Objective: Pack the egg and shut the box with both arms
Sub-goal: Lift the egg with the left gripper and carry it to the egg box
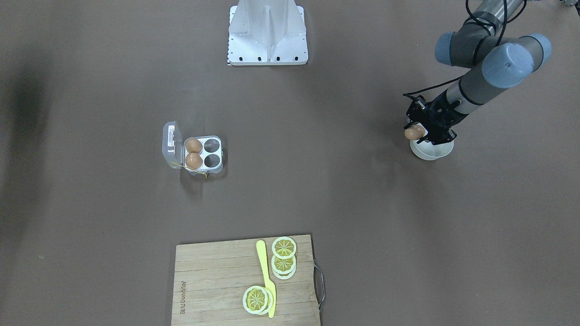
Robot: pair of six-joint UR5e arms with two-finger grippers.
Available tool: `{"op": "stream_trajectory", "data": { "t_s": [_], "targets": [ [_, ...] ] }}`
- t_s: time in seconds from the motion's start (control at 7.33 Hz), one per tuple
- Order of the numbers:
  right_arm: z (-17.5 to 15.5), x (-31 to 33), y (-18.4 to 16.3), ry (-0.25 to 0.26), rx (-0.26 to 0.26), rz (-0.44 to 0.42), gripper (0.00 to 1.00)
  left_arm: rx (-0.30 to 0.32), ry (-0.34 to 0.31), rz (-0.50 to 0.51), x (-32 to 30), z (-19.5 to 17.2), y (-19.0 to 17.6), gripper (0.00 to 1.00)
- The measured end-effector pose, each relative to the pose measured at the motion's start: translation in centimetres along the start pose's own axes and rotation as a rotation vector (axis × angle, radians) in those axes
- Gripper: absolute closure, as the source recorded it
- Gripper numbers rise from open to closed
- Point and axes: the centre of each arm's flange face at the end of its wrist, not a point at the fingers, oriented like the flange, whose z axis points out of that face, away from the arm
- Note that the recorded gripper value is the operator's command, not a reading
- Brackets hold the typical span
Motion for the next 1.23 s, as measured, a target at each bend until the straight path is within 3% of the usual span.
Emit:
{"op": "stream_trajectory", "data": {
  "t_s": [0.55,0.95,1.23],
  "targets": [
    [0.2,0.3,0.3,0.001,-0.004,0.005,0.00,0.076,0.053,-0.153,3.5,-1.2,-8.2,0.60],
    [0.2,0.5,0.6,0.001,-0.006,0.008,0.00,0.090,0.123,-0.232,10.2,0.5,-14.3,0.60],
    [0.2,0.5,0.6,0.000,-0.005,0.007,0.00,0.110,0.133,-0.279,15.4,2.2,-17.5,0.60]
  ]
}}
